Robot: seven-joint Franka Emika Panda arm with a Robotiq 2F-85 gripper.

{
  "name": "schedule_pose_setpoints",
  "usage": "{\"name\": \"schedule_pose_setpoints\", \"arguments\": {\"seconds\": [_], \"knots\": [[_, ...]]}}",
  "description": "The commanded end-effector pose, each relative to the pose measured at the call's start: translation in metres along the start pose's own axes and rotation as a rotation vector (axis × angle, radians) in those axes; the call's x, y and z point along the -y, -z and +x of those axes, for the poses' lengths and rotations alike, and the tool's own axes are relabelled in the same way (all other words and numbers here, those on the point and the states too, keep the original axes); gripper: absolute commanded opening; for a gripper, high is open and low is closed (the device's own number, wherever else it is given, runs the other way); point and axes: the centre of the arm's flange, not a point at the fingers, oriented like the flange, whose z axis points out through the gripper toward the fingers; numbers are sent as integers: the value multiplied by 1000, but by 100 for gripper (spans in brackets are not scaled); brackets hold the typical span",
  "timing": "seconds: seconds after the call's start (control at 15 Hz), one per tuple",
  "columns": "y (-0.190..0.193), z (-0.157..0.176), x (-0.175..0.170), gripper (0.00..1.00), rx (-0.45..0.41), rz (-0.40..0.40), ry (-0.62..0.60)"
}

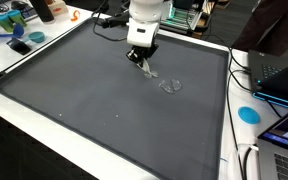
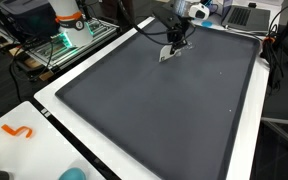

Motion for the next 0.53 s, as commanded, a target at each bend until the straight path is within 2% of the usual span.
{"name": "schedule_pose_setpoints", "arguments": {"seconds": [0.0, 0.47], "knots": [[-64, -20, -7, 1, 38, -12, -75], [-54, -15, -11, 1, -57, -45, -138]]}}
